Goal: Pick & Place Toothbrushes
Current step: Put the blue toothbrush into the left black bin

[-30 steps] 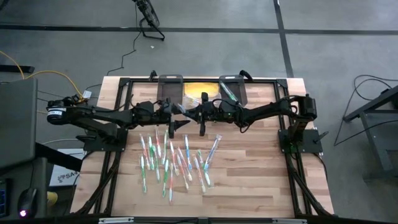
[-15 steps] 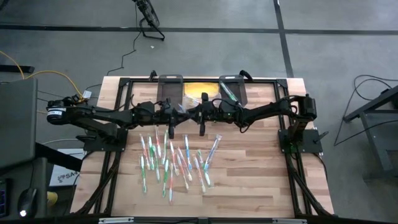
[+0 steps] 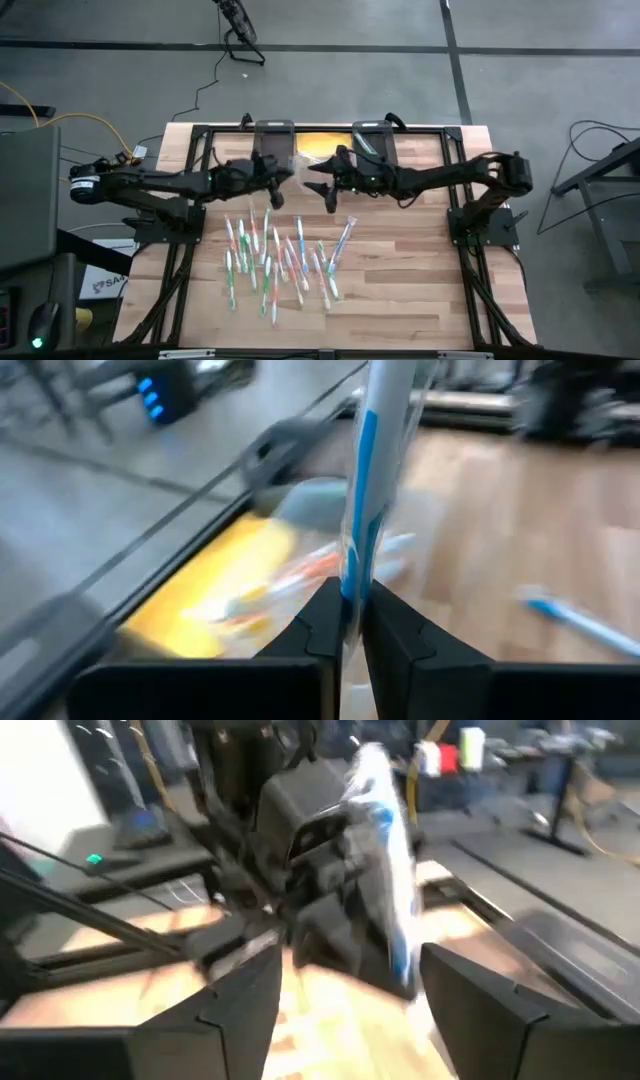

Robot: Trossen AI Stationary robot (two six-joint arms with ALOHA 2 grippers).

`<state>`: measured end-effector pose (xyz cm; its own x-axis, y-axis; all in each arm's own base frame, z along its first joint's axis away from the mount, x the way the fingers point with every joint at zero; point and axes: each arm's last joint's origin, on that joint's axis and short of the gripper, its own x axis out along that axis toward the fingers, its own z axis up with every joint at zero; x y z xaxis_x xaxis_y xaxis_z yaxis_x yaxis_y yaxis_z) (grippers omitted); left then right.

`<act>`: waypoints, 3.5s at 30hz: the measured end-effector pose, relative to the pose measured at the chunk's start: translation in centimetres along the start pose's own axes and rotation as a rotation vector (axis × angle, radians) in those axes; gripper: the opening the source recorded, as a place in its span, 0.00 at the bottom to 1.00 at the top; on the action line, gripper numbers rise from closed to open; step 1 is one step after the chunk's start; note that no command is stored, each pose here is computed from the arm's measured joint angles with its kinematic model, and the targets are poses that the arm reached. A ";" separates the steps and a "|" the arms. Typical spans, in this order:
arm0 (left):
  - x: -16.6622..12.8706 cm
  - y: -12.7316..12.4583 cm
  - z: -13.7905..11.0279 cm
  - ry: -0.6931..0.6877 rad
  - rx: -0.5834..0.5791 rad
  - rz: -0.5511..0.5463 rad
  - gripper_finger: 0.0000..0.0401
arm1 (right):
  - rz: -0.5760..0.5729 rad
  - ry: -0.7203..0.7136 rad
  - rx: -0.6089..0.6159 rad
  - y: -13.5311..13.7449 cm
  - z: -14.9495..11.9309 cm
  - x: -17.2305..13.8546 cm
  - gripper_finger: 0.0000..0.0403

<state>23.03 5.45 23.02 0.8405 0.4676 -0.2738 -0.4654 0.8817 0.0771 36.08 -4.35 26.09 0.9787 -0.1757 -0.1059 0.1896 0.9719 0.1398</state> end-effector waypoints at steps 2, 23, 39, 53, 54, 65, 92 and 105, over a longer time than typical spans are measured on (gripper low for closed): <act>0.2 1.2 0.4 0.064 -0.015 0.051 0.04 | -0.032 0.037 0.017 0.1 0.7 -1.0 0.60; 2.3 12.7 -0.6 0.514 -0.477 0.262 0.03 | -0.139 0.110 0.031 1.5 1.8 -3.5 0.60; 5.5 13.7 1.1 0.816 -0.515 0.275 0.04 | -0.139 0.110 0.031 1.5 1.8 -3.5 0.60; 6.2 13.9 1.0 0.846 -0.480 0.259 0.27 | -0.145 0.144 0.033 1.4 1.4 -3.5 0.60; 6.2 13.9 1.0 0.852 -0.471 0.255 0.28 | -0.147 0.151 0.036 1.4 1.4 -3.5 0.60; 5.1 14.0 3.6 0.777 -0.348 0.205 0.30 | -0.111 0.468 -0.025 2.3 -1.6 -4.6 0.60; 0.3 8.7 4.4 0.487 -0.205 0.051 0.30 | 0.300 0.940 -0.531 4.2 -14.2 -1.9 0.60; 0.5 8.7 4.5 0.455 -0.211 0.043 0.30 | 0.333 0.984 -0.441 4.3 -14.8 -2.0 0.11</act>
<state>20.59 13.64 27.87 0.6352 0.3874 -0.6682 -0.5823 0.8085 -0.0848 33.75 2.47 12.32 0.4508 0.1134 -0.8854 -0.3046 0.9519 -0.0332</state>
